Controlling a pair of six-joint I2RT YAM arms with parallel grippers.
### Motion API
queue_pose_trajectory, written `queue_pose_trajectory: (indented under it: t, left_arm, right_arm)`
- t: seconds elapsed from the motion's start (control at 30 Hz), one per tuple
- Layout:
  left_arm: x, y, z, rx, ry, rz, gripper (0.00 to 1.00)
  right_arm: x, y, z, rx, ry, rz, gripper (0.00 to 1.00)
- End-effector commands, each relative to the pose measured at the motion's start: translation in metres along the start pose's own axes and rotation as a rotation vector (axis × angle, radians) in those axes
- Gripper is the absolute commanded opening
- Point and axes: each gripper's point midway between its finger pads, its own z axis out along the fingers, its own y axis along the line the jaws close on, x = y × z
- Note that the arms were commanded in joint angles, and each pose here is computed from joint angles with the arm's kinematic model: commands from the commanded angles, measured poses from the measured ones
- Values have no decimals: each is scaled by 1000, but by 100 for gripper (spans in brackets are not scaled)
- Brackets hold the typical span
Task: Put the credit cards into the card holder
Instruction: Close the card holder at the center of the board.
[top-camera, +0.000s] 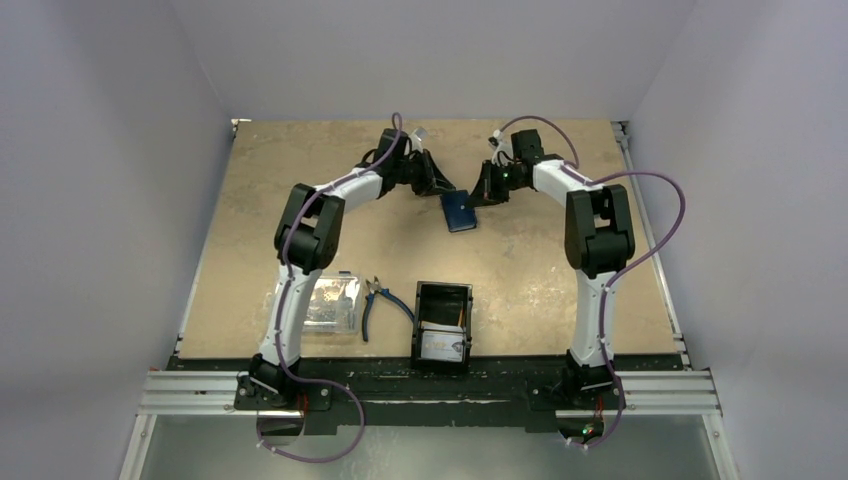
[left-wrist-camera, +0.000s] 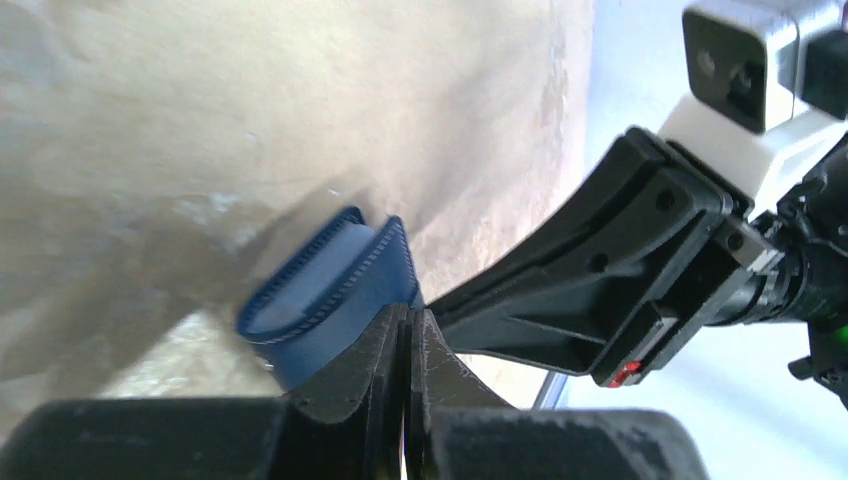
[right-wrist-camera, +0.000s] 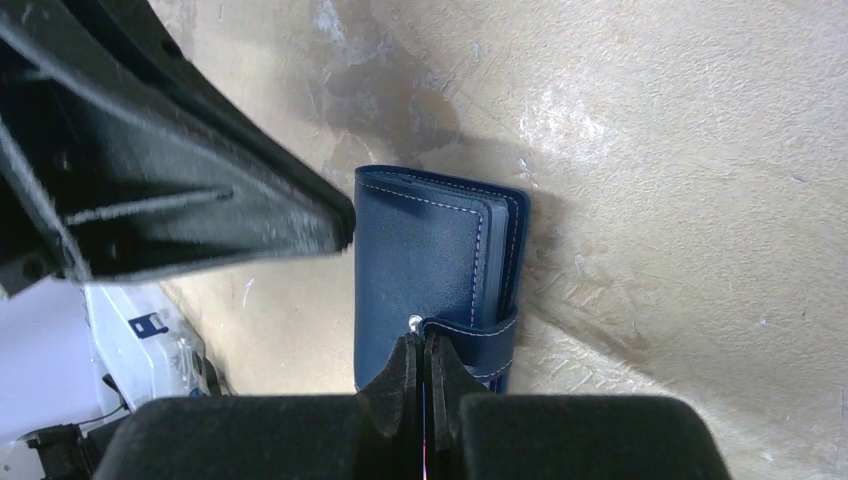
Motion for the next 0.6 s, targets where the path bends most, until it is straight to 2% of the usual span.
queue_pose_trajectory:
  t: [0.0, 0.13, 0.27, 0.57]
  left_arm:
    - [-7, 16, 5, -49, -26, -7, 0]
    - [19, 43, 15, -133, 23, -16, 0]
    - [43, 50, 21, -129, 53, -39, 0]
    - [46, 56, 20, -161, 29, -48, 0]
  right_arm:
    - [3, 5, 5, -29, 29, -23, 0]
    - [2, 8, 4, -45, 27, -35, 0]
    - [0, 15, 3, -78, 27, -55, 0]
    - [7, 17, 7, -105, 75, -103, 0]
